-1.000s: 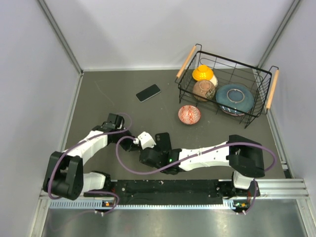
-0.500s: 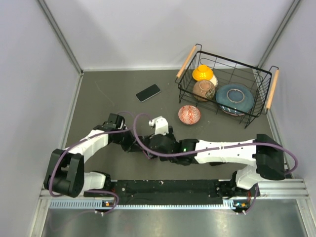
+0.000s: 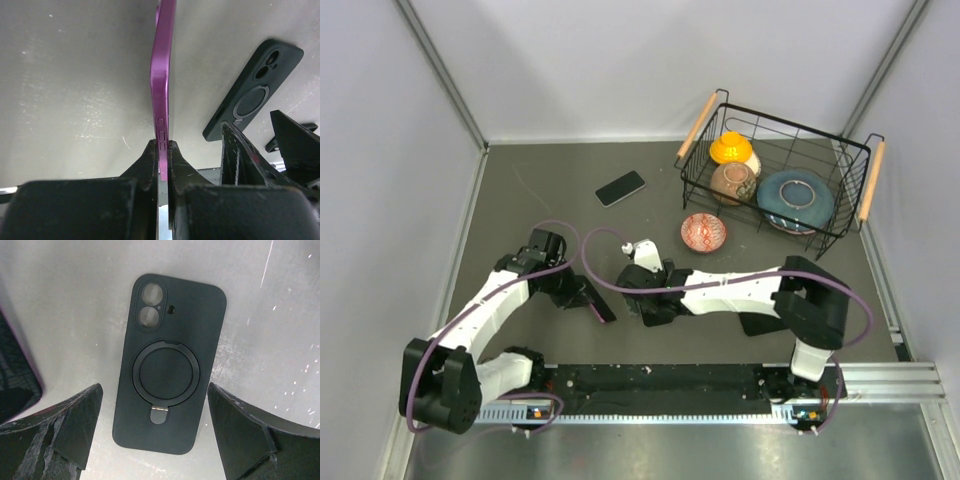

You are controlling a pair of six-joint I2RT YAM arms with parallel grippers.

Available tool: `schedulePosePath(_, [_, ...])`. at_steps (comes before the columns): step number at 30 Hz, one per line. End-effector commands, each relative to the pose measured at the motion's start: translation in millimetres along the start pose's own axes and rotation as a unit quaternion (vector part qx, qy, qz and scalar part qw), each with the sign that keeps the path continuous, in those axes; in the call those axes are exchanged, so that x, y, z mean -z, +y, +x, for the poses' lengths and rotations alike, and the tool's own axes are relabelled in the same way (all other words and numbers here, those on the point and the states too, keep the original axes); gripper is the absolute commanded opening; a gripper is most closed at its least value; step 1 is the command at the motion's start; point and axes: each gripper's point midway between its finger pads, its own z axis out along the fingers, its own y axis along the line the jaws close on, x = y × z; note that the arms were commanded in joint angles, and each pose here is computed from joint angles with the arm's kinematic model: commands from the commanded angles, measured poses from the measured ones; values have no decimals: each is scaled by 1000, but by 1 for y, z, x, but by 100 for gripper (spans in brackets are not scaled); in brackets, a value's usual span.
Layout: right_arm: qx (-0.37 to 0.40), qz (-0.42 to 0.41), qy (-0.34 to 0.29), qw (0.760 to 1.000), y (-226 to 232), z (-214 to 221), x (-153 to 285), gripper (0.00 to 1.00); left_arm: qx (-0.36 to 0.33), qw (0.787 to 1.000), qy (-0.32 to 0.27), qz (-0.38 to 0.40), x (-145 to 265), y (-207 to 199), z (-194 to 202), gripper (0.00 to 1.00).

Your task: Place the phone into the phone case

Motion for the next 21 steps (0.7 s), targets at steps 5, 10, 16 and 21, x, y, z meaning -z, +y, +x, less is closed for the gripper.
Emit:
schedulePosePath(5, [0,17,17,1000,8,1,-15,84,-12,995,-68,-76,8,28,-22,0])
schedulePosePath(10, [12,36,31,999,3,15,-25,80,-9,995,-69,-76,7,29,-21,0])
schedulePosePath(16, [15,52,41,998,-6,22,-29,64,-14,995,-65,-73,5,29,-20,0])
schedulePosePath(21, [4,50,45,998,-12,22,-26,57,-19,995,-63,-69,5,27,-20,0])
